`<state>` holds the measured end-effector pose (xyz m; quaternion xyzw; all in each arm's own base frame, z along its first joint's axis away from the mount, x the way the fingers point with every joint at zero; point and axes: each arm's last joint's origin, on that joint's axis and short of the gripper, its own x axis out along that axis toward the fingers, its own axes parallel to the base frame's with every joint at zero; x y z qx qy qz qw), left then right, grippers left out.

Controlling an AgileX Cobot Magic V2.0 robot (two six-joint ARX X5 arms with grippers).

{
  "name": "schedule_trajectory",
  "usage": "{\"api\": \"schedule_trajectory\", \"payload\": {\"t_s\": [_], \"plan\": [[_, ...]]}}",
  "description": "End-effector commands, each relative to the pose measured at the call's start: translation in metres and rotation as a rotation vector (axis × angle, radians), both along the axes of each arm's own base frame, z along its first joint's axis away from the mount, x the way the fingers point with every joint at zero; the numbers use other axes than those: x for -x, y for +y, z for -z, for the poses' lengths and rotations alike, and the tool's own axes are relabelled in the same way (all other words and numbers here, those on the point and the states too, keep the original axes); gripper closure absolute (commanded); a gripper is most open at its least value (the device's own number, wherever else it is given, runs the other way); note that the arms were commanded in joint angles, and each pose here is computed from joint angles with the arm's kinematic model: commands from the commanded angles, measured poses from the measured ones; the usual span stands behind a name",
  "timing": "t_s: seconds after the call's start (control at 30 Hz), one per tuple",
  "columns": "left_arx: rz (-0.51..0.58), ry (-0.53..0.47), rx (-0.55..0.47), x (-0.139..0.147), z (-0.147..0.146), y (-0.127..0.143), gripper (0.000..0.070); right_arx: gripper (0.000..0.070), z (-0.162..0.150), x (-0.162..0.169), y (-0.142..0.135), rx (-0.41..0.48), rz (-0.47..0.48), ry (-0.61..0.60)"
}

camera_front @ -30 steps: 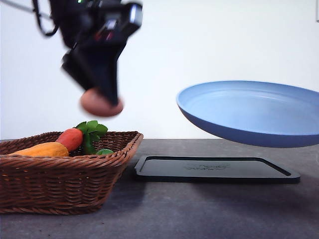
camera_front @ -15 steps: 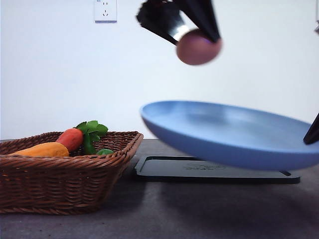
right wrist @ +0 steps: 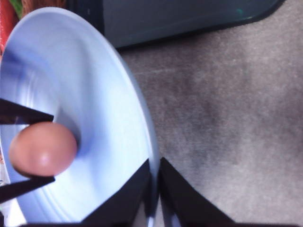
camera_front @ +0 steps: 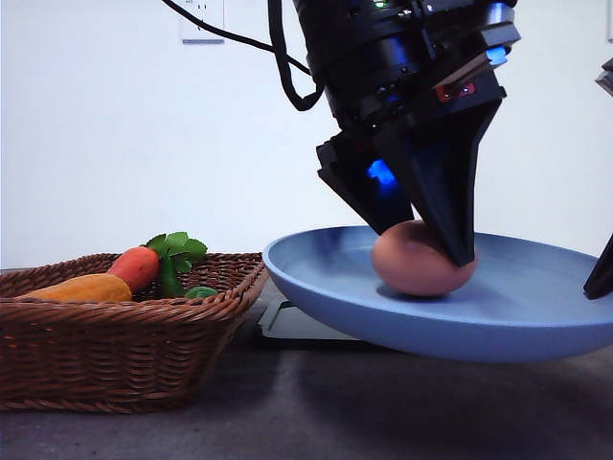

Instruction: Transfer egg from basket to plate and serve

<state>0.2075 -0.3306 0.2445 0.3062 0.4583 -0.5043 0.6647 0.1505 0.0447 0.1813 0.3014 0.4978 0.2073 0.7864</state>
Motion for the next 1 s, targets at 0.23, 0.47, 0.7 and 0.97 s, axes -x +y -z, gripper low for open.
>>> {"api": "schedule_trajectory", "payload": {"t_s": [0.23, 0.47, 0.7, 0.97], "plan": [[0.009, 0.000, 0.000, 0.003, 0.002, -0.008, 0.0324, 0.0700, -0.004, -0.003, 0.002, -0.017, -0.010, -0.010], [-0.012, -0.022, 0.039, 0.000, -0.014, -0.002, 0.0324, 0.0700, -0.001, 0.000, 0.001, -0.006, -0.011, 0.037], [-0.068, -0.082, 0.143, -0.002, -0.060, 0.024, 0.0324, 0.0700, 0.001, -0.005, 0.002, 0.016, -0.029, 0.076], [-0.148, -0.164, 0.248, 0.003, -0.116, 0.076, 0.0325, 0.0700, -0.011, -0.034, 0.003, 0.064, -0.059, 0.056]]}}
